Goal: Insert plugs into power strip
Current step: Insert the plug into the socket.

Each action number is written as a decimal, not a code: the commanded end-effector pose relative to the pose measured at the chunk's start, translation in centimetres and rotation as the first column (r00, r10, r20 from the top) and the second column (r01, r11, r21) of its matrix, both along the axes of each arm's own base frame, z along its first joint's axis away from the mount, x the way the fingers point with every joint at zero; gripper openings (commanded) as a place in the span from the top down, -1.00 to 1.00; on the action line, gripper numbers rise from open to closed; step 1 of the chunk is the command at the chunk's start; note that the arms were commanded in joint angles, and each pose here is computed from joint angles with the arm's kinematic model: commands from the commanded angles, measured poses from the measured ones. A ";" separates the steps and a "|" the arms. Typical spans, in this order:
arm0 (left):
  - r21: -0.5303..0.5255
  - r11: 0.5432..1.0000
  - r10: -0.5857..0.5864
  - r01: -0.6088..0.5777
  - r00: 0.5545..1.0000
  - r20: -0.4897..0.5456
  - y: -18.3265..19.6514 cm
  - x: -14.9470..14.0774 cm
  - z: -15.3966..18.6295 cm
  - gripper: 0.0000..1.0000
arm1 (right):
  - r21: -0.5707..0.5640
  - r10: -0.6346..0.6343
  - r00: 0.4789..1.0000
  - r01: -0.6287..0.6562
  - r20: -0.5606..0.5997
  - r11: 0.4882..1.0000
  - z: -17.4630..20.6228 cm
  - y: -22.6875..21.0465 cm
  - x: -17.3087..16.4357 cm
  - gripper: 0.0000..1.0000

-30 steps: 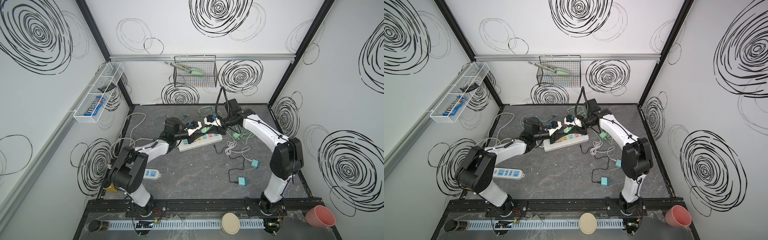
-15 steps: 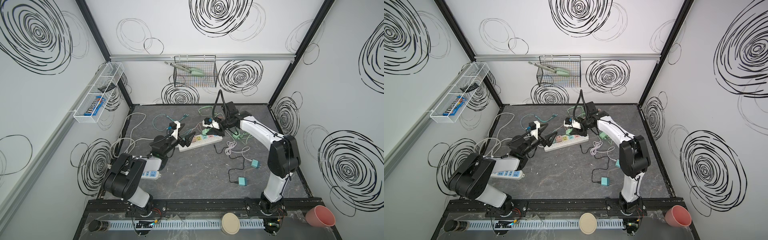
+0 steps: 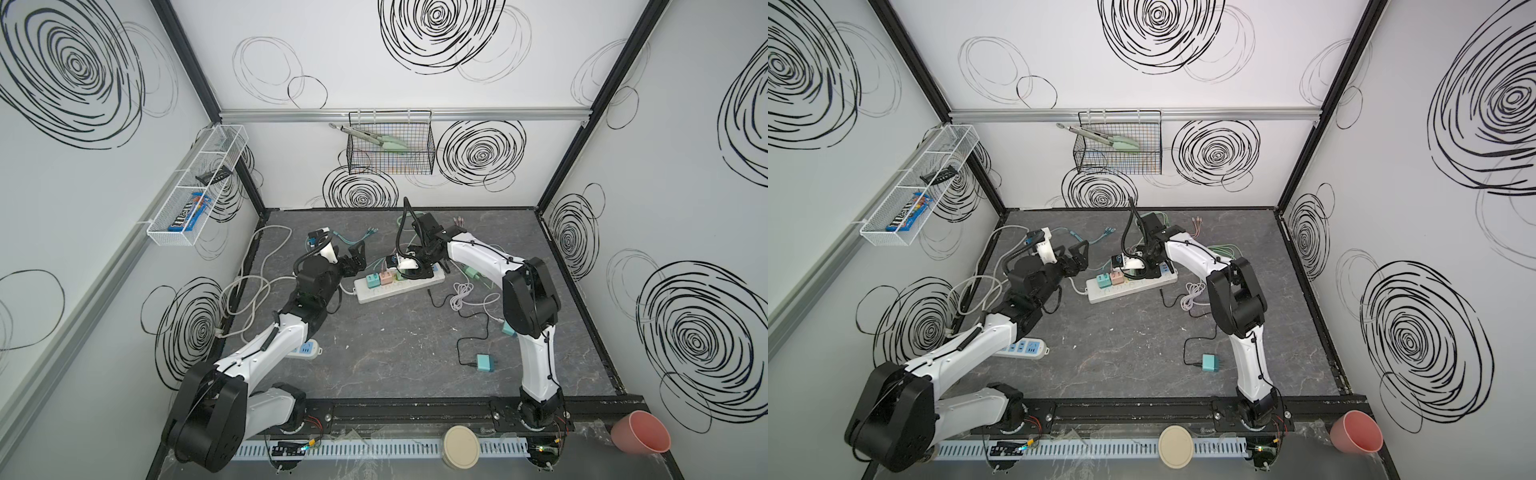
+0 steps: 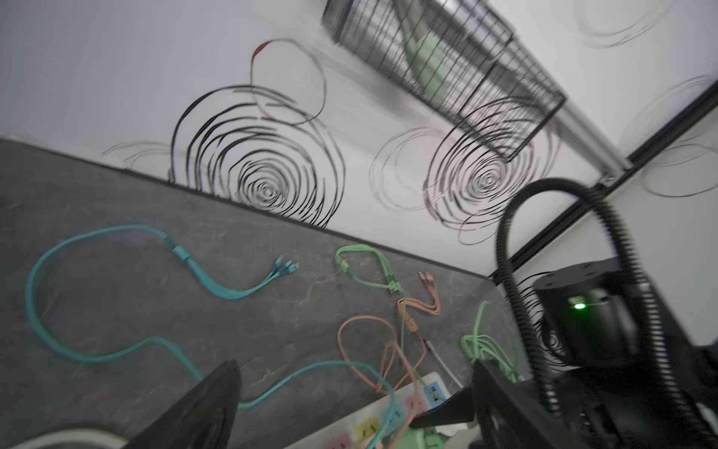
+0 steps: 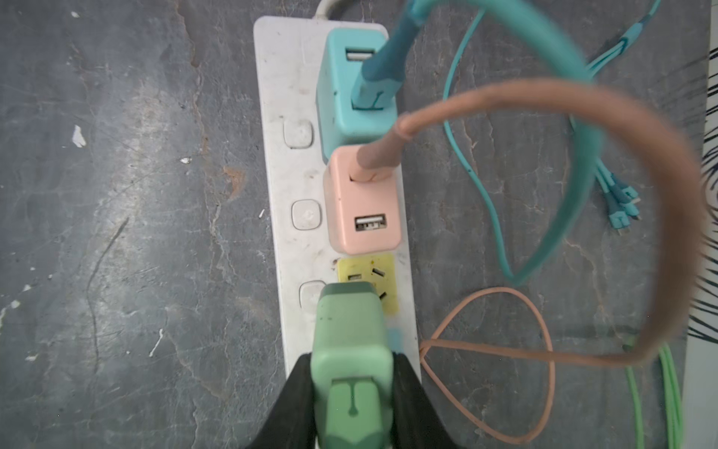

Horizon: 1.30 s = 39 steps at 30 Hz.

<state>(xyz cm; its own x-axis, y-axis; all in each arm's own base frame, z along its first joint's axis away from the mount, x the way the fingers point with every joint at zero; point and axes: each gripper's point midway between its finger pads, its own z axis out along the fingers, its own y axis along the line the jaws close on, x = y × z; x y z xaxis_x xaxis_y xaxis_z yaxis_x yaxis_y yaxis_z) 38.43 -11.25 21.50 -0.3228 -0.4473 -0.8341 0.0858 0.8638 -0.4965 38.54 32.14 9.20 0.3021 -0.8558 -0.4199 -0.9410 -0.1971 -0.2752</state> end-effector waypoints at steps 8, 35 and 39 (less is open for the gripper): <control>0.039 0.988 0.154 -0.149 0.941 -0.301 4.0 -2.4 -7.0 -0.92 | -0.090 0.037 0.996 -0.030 0.075 0.995 -0.9 0.3 0.3 1.00; 0.021 0.996 0.090 -0.088 0.941 -0.326 3.4 -2.5 -8.5 -0.92 | -0.325 -0.171 0.972 0.112 -0.159 0.939 -5.3 -1.1 -3.2 1.00; 0.026 0.996 0.085 -0.081 0.944 -0.319 3.3 -2.5 -8.3 -0.92 | -0.415 -0.186 0.973 0.115 -0.134 0.902 -8.4 -1.9 -3.3 1.00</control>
